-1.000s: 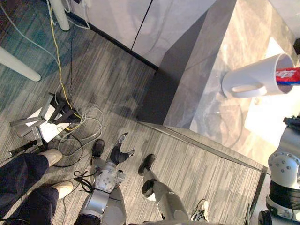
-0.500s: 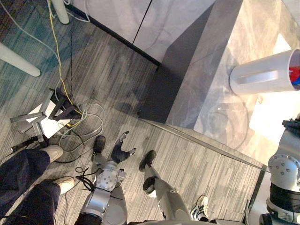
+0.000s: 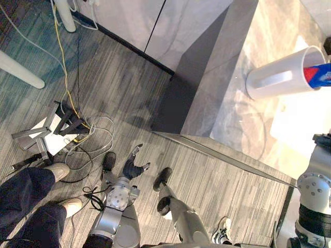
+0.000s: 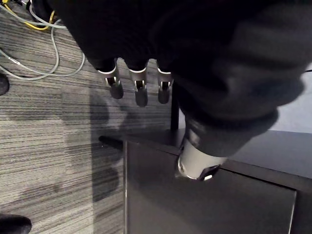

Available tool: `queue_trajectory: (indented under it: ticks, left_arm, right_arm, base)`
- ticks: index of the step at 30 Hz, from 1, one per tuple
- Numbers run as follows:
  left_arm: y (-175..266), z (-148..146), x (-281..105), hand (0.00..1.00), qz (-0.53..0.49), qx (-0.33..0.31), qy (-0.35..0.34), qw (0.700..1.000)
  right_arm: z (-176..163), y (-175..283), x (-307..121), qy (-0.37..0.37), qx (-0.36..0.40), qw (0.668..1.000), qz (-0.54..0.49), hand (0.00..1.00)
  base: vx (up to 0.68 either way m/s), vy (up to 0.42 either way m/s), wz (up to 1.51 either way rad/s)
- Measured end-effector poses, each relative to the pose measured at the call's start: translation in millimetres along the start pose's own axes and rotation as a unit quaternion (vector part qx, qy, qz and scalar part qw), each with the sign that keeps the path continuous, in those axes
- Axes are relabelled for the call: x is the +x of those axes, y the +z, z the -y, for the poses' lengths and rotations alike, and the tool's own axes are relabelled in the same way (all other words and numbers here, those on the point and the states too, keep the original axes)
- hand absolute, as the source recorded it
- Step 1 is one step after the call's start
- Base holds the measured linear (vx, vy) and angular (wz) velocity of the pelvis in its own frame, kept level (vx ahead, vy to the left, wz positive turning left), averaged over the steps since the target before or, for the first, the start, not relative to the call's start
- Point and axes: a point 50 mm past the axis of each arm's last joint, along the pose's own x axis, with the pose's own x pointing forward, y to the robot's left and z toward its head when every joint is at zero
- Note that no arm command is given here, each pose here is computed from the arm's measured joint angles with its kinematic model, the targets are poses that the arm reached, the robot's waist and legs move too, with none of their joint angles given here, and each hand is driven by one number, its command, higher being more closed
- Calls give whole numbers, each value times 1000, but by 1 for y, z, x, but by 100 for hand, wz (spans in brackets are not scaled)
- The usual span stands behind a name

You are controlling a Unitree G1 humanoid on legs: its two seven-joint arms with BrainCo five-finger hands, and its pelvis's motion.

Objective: Organize washtable

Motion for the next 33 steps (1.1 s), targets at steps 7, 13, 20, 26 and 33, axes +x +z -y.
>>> queue_trajectory:
  ticks: [7, 13, 20, 26, 33]
  left_arm:
    - [-25, 9, -5, 0, -58, -1, -16, 998]
    - [-70, 22, -26, 0, -157, 1, -45, 987]
    - [-121, 37, -64, 0, -282, 5, -63, 957]
    - [-147, 46, -96, 0, -372, -48, -14, 927]
    - [-168, 45, -127, 0, -461, -170, 100, 865]
  right_arm:
    - [16, 24, 3, -26, -38, 998, 48, 0]
    - [43, 50, 1, -91, -82, 986, 118, 0]
    - [110, 59, -57, -328, -297, 892, 90, 0]
    - [147, 21, -225, -591, -335, 714, -170, 0]
    - [107, -10, -371, -683, -236, 562, -403, 0]
  base:
    - [32, 58, -12]
    - [-7, 66, -33]
    - [54, -19, 1]
    - [34, -25, 1]
    - [-25, 7, -9]
